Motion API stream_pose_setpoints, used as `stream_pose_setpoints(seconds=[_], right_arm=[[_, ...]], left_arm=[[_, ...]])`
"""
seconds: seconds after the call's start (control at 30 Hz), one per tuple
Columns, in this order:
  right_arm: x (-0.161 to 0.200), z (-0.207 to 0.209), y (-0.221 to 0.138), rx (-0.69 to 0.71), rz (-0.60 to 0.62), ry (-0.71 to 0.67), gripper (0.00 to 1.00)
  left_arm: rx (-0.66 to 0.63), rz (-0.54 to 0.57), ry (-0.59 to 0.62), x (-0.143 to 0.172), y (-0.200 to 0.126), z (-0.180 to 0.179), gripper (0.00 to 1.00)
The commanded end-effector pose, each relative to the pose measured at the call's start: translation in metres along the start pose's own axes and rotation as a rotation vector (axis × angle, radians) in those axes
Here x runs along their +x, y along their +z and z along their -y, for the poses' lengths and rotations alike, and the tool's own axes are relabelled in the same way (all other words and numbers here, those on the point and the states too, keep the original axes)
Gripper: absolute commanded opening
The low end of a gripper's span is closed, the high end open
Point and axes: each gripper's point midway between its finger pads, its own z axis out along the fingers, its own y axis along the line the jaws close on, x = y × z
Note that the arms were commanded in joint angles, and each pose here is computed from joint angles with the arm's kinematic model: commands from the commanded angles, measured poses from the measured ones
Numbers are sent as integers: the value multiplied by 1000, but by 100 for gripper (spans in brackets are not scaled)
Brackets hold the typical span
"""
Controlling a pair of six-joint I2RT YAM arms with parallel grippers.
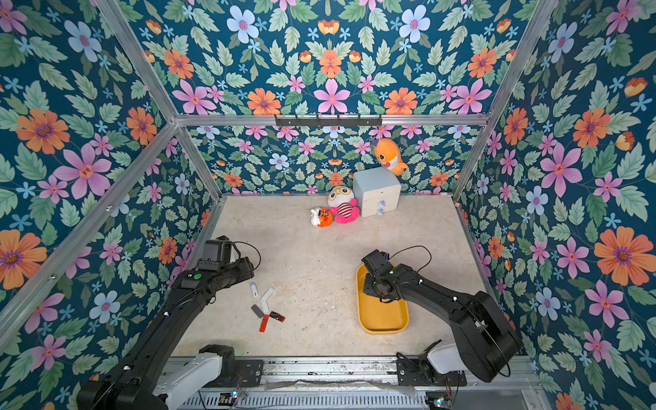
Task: Put the usb flash drive into the storage box
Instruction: Place the USB flash in the storage box, then pick up the USB flash from the center of the board.
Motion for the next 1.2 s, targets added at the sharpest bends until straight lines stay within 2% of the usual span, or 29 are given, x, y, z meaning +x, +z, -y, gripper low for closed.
stream_pose_setpoints(seconds=[0.0, 0.2, 0.53, 0.63, 0.77, 0.9, 1.03, 1.17], right_arm=[[4, 4, 8, 30, -52, -14, 18], [6, 18, 22, 64, -114, 45, 20], [-1, 44, 15, 157, -65, 122, 28], [-5, 46, 10, 162, -42, 126, 34], [-6, 39, 6, 116, -31, 101, 52], [-9, 21, -14, 27, 58, 16, 62], [-8, 1, -41, -38, 195, -104, 62], [-3, -10, -62, -49, 319, -189, 61]], left_arm=[[7, -2, 12, -1, 1, 2, 62], [5, -15, 17, 1, 4, 3, 62], [5, -32, 21, 3, 7, 3, 62], [7, -35, 22, 4, 8, 4, 63], [10, -56, 37, 9, 11, 8, 63], [39, -88, 70, 16, 13, 20, 63], [2, -98, 70, 20, 13, 23, 62], [61, -125, 5, 43, 33, 39, 62]])
